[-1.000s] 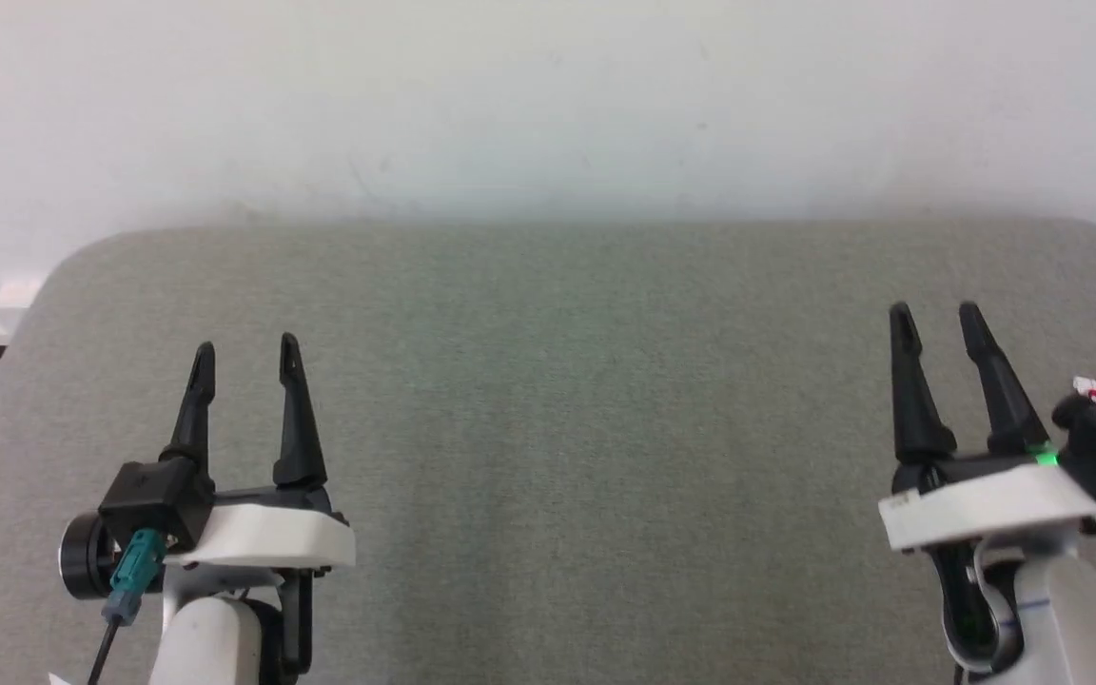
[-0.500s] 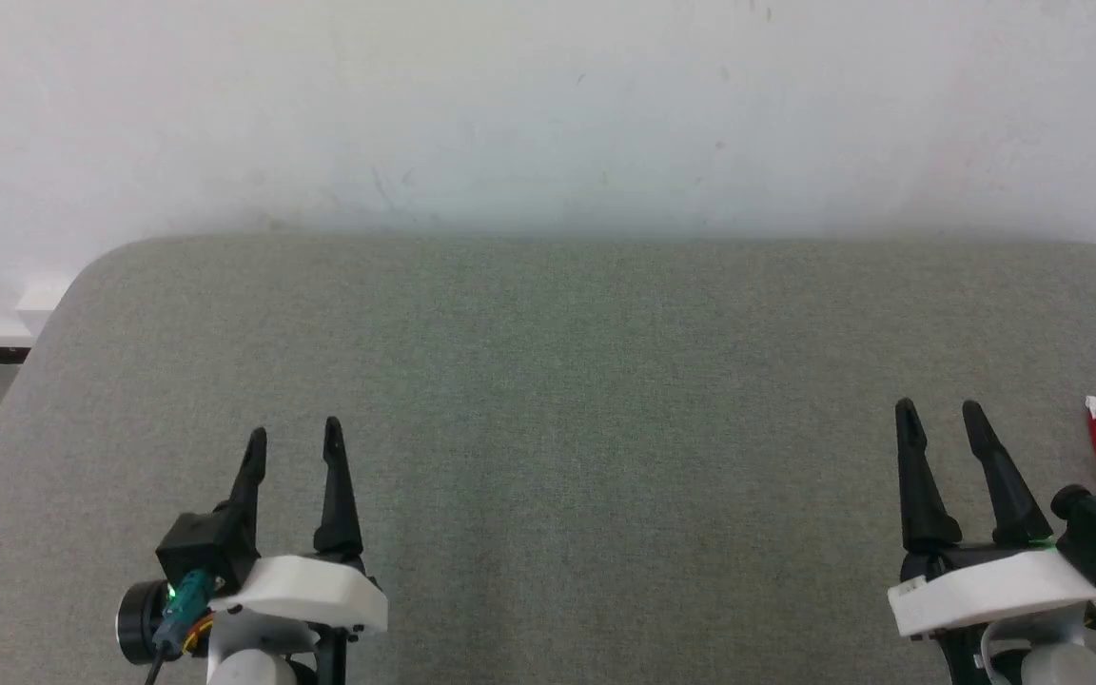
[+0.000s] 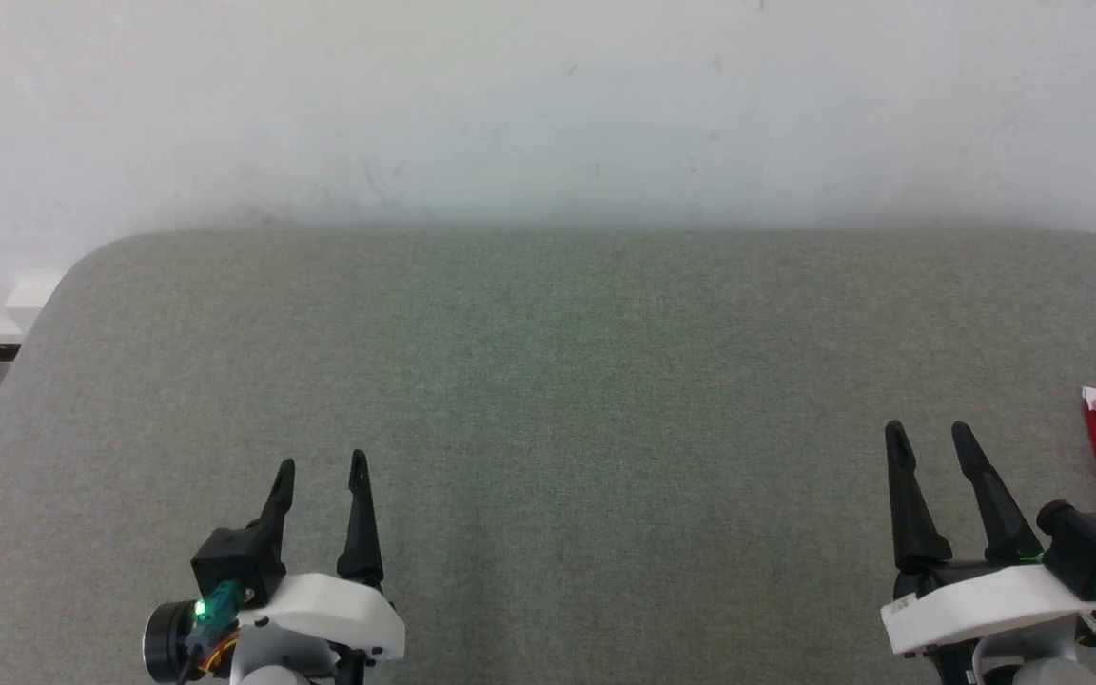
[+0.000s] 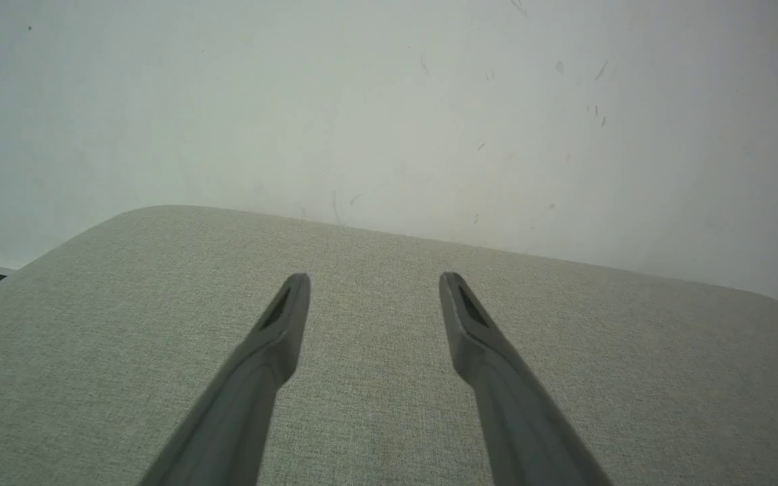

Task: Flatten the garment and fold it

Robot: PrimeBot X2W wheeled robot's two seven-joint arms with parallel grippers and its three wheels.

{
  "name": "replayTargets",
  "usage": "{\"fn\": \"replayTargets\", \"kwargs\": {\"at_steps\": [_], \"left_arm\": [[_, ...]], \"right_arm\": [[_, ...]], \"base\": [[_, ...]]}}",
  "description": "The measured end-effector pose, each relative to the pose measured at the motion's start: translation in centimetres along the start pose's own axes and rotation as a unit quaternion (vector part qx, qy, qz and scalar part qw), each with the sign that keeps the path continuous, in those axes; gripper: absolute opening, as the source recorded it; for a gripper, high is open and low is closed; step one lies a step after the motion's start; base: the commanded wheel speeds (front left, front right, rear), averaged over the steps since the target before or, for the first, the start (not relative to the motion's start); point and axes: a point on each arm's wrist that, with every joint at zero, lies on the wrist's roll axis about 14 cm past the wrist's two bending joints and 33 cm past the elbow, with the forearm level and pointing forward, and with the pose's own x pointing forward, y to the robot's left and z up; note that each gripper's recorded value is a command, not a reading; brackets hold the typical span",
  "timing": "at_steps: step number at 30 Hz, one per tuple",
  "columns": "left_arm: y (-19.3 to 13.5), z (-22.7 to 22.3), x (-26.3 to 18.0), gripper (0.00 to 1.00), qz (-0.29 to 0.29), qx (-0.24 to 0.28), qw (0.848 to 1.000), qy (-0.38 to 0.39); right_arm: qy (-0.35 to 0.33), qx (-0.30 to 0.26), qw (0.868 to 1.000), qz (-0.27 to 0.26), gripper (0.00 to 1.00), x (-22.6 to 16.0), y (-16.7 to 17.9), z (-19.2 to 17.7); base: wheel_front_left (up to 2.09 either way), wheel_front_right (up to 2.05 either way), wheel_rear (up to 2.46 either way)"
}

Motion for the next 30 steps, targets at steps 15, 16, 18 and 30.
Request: {"fn": "replayTargets", "kwargs": {"at_steps": [15,16,18,30], "left_arm": [[-0.14,-0.1,0.14,0.0,-0.003,0.002,1.0,0.005],[-0.16,-0.09,0.17,0.0,-0.003,0.002,1.0,0.006],[-0.19,-0.04,0.22,0.0,-0.003,0.002,1.0,0.006],[-0.59,0.28,0.53,0.0,-0.013,0.012,1.0,0.007]], "right_arm": [[0.007,-0.005,1.0,0.001,0.0,0.01,-0.02,-0.21],[0.009,-0.005,1.0,0.001,0.0,0.01,-0.03,-0.26],[0.011,-0.008,1.0,0.001,0.0,0.0,-0.04,-0.3],[0.021,-0.022,1.0,0.003,0.0,-0.01,-0.05,-0.42]], "base": [[0.0,0.0,0.0],[0.0,0.0,0.0],[0.0,0.0,0.0],[0.0,0.0,0.0]]}}
